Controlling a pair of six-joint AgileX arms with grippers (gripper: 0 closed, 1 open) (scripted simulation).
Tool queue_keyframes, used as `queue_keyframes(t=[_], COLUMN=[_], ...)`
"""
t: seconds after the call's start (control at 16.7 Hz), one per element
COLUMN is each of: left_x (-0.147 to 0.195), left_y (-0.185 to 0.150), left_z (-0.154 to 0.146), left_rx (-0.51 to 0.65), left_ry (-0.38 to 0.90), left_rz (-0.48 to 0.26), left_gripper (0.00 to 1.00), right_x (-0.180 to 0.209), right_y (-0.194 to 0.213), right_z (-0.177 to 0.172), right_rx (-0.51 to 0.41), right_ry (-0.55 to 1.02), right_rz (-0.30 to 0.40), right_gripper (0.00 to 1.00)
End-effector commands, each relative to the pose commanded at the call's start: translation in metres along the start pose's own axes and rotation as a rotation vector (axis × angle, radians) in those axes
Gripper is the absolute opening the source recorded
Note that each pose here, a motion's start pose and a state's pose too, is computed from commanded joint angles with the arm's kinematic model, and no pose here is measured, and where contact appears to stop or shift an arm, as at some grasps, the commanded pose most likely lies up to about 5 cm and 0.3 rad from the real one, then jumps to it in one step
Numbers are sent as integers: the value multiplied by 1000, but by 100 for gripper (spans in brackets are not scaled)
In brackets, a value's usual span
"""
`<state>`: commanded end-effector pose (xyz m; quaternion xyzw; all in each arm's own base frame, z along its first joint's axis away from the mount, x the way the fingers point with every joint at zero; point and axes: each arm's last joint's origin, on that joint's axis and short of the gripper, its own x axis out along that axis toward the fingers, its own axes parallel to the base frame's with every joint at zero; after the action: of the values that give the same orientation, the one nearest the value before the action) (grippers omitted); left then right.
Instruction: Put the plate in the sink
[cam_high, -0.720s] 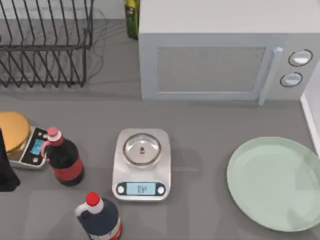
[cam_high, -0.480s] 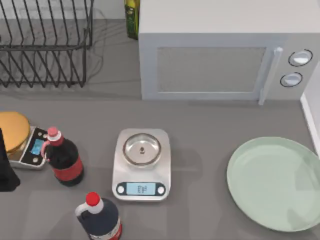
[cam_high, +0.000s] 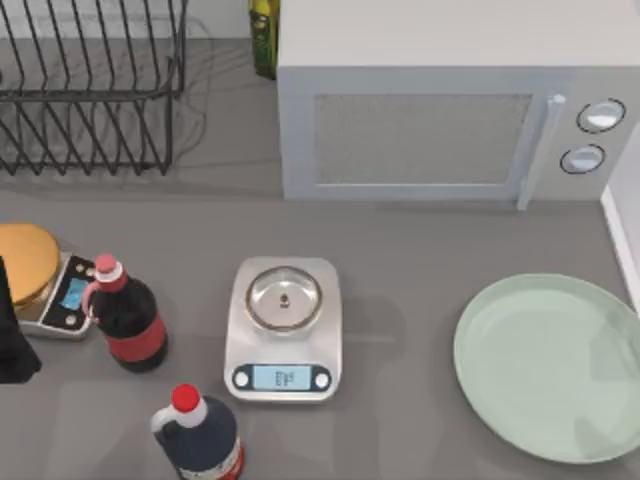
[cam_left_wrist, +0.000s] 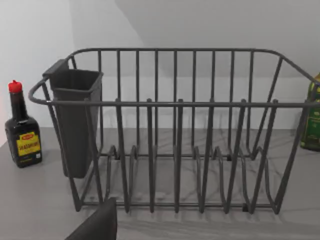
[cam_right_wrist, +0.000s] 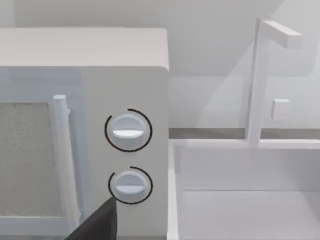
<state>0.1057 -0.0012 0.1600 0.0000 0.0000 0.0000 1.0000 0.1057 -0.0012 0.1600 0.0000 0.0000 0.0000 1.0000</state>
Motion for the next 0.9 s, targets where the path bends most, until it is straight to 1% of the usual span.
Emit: queue_keyframes(t=[0.72,0.9], left_x=[0,0], left_y=[0,0], left_z=[0,0], left_rx=[0,0], left_ry=[0,0], left_rz=[0,0], left_gripper=[100,100], right_x=[0,1], right_y=[0,3], right_z=[0,11], right_rx=[0,28], right_ry=[0,52], right_rz=[0,28], right_gripper=[100,100])
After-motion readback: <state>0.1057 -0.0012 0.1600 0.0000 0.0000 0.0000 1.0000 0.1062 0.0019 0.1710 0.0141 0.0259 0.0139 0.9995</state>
